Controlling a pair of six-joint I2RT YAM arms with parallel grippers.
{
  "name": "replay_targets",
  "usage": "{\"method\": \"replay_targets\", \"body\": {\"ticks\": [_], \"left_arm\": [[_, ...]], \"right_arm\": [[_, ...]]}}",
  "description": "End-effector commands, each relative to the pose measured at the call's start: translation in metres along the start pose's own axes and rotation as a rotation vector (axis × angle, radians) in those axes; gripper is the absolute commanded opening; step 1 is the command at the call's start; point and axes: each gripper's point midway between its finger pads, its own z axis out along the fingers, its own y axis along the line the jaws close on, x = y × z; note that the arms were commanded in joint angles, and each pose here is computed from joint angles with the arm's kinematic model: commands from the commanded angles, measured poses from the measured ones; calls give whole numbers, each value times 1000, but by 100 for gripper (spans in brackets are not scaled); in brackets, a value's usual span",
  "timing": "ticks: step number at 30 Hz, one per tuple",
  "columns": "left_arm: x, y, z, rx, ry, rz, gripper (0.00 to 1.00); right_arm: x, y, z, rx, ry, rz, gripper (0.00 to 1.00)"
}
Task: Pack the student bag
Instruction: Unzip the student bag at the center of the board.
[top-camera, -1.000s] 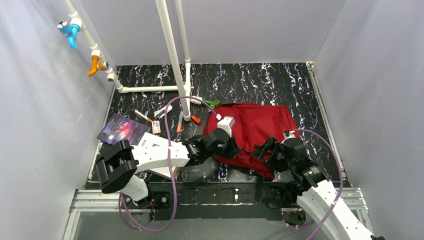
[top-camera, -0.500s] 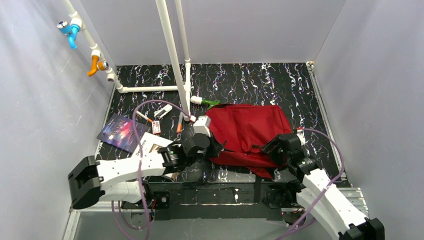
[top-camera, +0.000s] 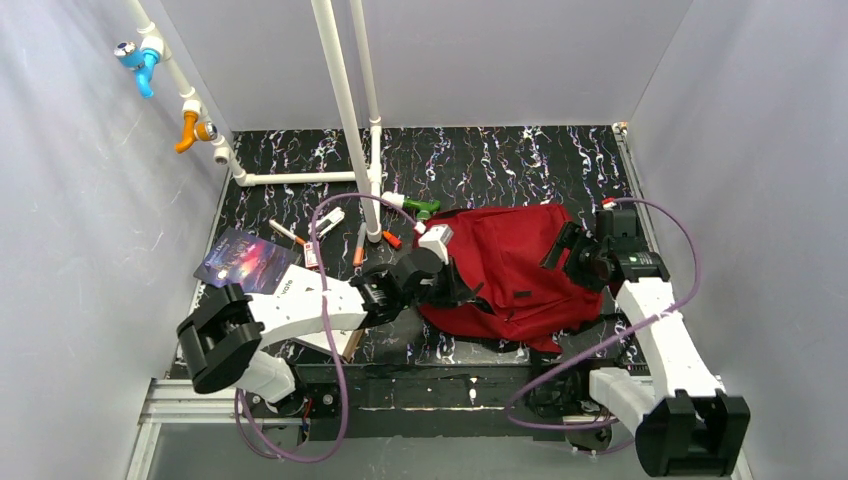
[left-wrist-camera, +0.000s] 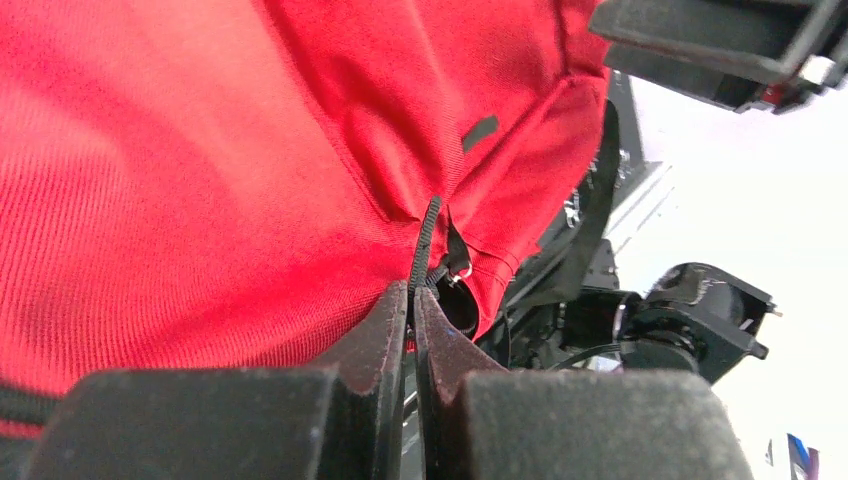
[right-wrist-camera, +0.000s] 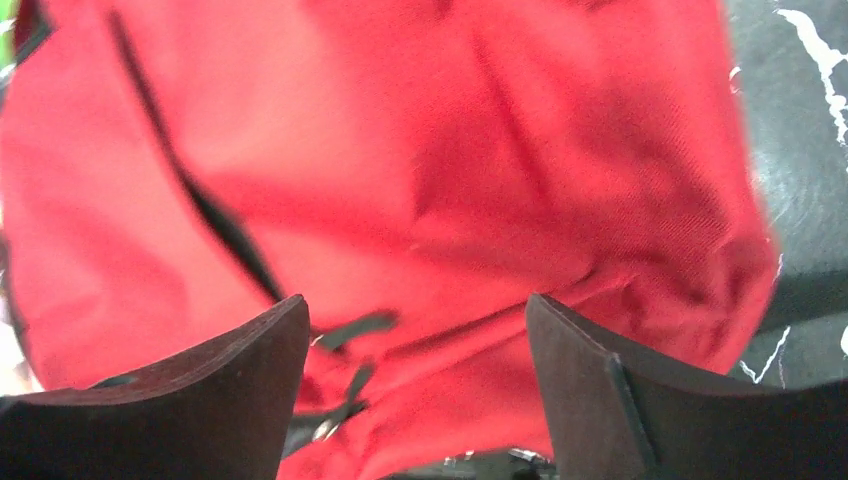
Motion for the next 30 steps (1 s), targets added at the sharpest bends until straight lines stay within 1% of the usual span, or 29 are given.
{"method": "replay_targets", "body": {"ticks": [1,3,5,7,8,9,10,11,13,15,16,17,20,25,27,30], "left_arm": [[-19,-67,2,220,-19,6,0],[-19,-72,3,236,-21,3,0],[-20,-75,3,245,-26,-6,0],[-19,-78,3,256,-20,-14,0],[-18,-79,4,260,-16,-18,0],[-17,-80,5,261,-11,-22,0],[-15,-80,6,263,-8,-24,0],[-15,-81,6,267,-5,-27,0],[-13,-82,7,273,2,-31,0],[-13,-84,6,279,0,-27,0],[-14,-85,5,281,-4,-22,0],[-15,-84,5,280,-7,-20,0],[-16,-80,6,263,-21,-14,0],[-14,-81,9,262,-14,-16,0],[-13,-84,10,270,-4,-25,0],[-13,-87,9,282,3,-30,0]], "right_arm": [[41,31,-55,-149,157,-116,90],[75,50,-63,-274,272,-50,92],[99,54,-66,-328,350,53,92],[104,53,-69,-334,323,135,91],[102,54,-72,-339,293,178,88],[100,56,-73,-353,268,216,82],[97,60,-75,-384,248,250,80],[96,66,-76,-421,237,289,79],[106,67,-67,-437,288,350,79],[121,67,-62,-443,376,408,79],[124,66,-62,-439,394,420,79],[123,65,-64,-427,385,416,81],[114,58,-71,-376,318,375,84],[132,51,-78,-346,395,371,84],[138,47,-76,-335,397,425,84],[130,62,-74,-441,370,542,83]]}}
